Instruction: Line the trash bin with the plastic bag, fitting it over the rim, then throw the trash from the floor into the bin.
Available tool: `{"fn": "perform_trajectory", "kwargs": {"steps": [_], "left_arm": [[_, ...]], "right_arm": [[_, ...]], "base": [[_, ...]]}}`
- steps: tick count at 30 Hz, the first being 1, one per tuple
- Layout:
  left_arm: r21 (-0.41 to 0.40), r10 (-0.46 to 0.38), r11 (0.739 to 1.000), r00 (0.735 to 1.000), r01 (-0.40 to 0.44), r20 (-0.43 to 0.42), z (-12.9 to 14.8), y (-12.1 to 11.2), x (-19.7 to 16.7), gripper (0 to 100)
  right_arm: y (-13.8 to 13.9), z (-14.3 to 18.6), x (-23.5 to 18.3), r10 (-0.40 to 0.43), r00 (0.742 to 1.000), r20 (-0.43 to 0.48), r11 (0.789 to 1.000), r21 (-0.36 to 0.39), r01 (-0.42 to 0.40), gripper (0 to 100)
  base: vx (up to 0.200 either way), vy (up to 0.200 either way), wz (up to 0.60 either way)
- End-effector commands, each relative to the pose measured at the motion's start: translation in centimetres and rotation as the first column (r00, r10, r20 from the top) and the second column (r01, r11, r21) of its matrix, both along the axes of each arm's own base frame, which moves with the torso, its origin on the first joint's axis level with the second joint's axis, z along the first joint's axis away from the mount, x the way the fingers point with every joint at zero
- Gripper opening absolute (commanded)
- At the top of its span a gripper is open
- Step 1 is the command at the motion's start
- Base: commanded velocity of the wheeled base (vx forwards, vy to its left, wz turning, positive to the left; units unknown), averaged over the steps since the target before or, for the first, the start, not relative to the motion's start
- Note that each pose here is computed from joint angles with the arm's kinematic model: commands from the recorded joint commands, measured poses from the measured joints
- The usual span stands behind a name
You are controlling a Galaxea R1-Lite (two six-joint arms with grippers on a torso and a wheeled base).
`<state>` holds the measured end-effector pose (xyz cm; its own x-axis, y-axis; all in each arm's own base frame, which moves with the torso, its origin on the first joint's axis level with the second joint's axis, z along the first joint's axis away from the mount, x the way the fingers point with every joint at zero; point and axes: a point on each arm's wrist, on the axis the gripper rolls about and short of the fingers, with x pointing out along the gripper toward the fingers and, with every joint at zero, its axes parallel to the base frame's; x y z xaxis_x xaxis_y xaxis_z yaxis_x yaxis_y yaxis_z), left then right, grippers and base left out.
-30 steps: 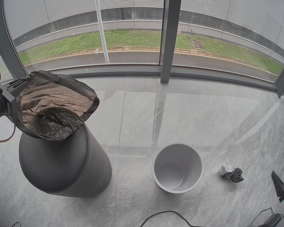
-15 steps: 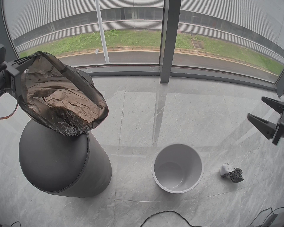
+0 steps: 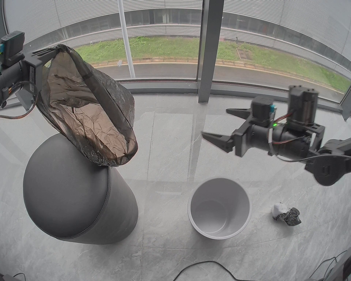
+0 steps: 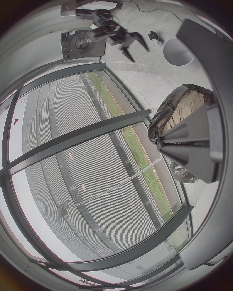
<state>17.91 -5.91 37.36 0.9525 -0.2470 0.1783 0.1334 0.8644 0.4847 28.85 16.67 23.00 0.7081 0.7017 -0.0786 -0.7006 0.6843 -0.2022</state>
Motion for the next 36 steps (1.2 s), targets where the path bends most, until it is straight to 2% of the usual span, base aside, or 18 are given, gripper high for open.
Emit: {"fn": "perform_trajectory", "kwargs": {"steps": [1,4,7,21,26,33,36], "left_arm": [[-0.001,-0.034,0.999,0.999,0.034,0.003,0.4,-1.2,1.8,0],[0.0,-0.046,0.999,0.999,0.046,0.001,0.4,-1.5,1.7,0],[0.001,-0.048,0.999,0.999,0.048,-0.006,0.2,-1.6,1.9,0],[0.0,-0.057,0.998,0.998,0.057,-0.01,0.1,-1.8,2.1,0],[0.01,-0.12,0.993,0.993,0.12,-0.005,0.2,-2.2,1.9,0],[0.013,-0.129,0.992,0.992,0.129,-0.003,0.2,-2.2,1.9,0],[0.015,-0.147,0.989,0.989,0.147,0.001,0.3,-2.2,1.9,0]], "right_arm": [[6.9,-5.7,2.0,0.18,0.982,-0.057,0.983,-0.033,-0.182,100],[8.1,-5.3,2.2,0.232,0.973,-0.02,0.973,-0.005,-0.232,100],[9.0,-4.8,3.0,0.236,0.971,0.042,0.971,0.035,-0.238,100],[11.0,-7.2,6.0,0.215,0.974,0.066,0.973,0.068,-0.219,100],[11.7,-7.3,6.7,0.221,0.971,0.092,0.97,0.082,-0.228,100],[12.3,-8.5,7.5,0.222,0.971,0.09,0.969,0.088,-0.23,100],[12.7,-9.1,7.5,0.231,0.971,0.066,0.964,0.116,-0.238,100]], "base": [[0.0,0.0,0.0],[0.0,0.0,0.0],[0.0,0.0,0.0],[0.0,0.0,0.0],[0.0,0.0,0.0],[0.0,0.0,0.0],[0.0,0.0,0.0]]}}
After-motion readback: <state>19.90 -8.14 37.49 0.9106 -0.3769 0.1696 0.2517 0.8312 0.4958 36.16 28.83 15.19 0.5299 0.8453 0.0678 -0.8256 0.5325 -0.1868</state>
